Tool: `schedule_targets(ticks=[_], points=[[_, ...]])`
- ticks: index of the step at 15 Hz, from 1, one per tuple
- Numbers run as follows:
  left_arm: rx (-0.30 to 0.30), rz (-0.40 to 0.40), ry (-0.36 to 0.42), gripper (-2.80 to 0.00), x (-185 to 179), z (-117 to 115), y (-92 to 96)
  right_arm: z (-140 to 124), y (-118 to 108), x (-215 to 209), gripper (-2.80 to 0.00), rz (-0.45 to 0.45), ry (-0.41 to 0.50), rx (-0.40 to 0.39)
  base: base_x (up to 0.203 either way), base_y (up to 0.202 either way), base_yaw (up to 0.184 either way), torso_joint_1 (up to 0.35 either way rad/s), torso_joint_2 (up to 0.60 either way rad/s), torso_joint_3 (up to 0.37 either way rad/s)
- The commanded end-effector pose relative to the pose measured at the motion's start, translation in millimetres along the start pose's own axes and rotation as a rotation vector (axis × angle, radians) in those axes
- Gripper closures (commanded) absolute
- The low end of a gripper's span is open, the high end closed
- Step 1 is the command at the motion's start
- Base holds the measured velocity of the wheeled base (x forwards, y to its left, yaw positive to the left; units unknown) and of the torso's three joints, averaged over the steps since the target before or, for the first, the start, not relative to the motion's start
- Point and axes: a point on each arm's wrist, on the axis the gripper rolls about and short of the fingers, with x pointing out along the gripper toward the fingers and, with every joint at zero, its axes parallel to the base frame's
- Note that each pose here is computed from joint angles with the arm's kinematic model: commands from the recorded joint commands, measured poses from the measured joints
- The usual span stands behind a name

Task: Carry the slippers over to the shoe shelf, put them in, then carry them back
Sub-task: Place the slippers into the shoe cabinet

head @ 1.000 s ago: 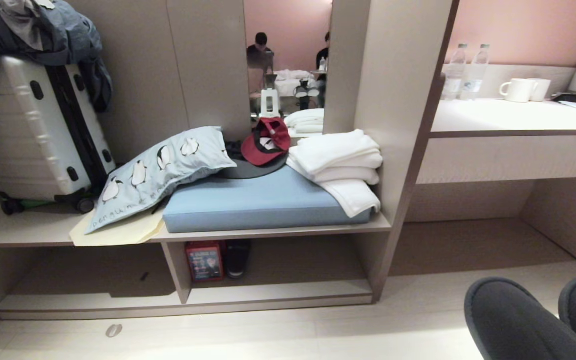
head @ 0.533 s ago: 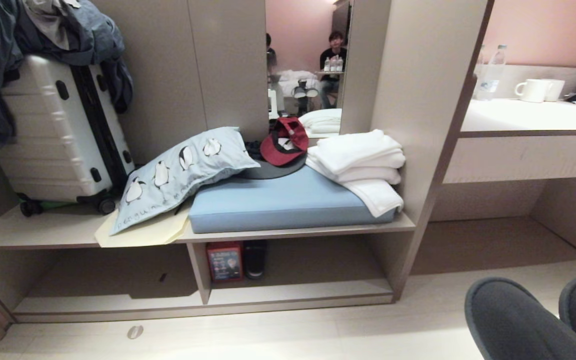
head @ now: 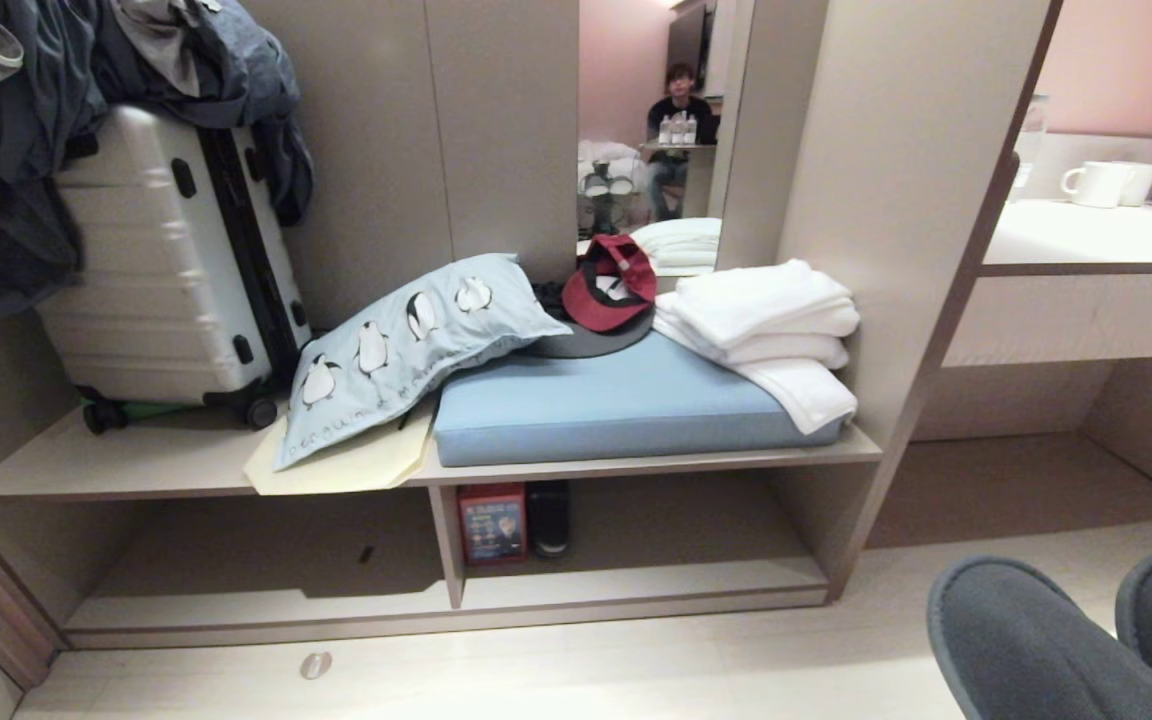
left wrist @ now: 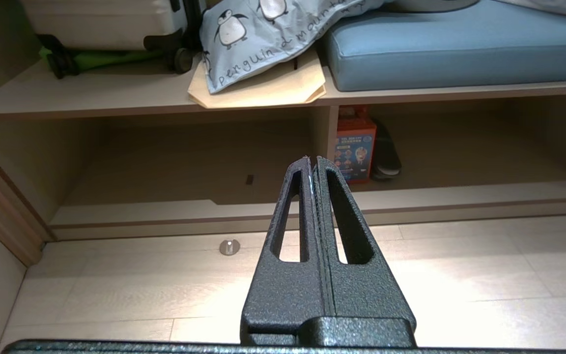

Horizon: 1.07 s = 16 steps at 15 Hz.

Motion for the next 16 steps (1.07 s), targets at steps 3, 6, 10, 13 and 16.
schedule_targets(ticks=[3, 6, 10, 13, 16], points=[[0.0, 0.001, -0.001, 0.0, 0.0, 0.1, 0.0, 0.0, 0.0, 0.1, 0.0, 0.001, 0.002, 0.0, 0.0, 0.0, 0.0, 0.0, 0.0, 0.0], [0.0, 0.001, -0.001, 0.0, 0.0, 0.1, 0.0, -0.1, 0.0, 0.1, 0.0, 0.002, 0.002, 0.0, 0.0, 0.0, 0.0, 0.0, 0.0, 0.0], [0.0, 0.001, -0.001, 0.0, 0.0, 0.1, 0.0, -0.4, 0.0, 0.2, 0.0, 0.001, 0.003, 0.0, 0.0, 0.0, 0.0, 0.003, 0.0, -0.034], [0.0, 0.001, -0.001, 0.0, 0.0, 0.1, 0.0, 0.0, 0.0, 0.1, 0.0, 0.002, 0.002, 0.0, 0.0, 0.0, 0.0, 0.004, 0.0, -0.179], [0.003, 0.003, -0.001, 0.0, -0.1, 0.3, 0.0, -0.5, 0.0, 0.2, 0.0, 0.002, 0.003, 0.001, 0.0, 0.0, 0.0, 0.0, 0.0, -0.198]])
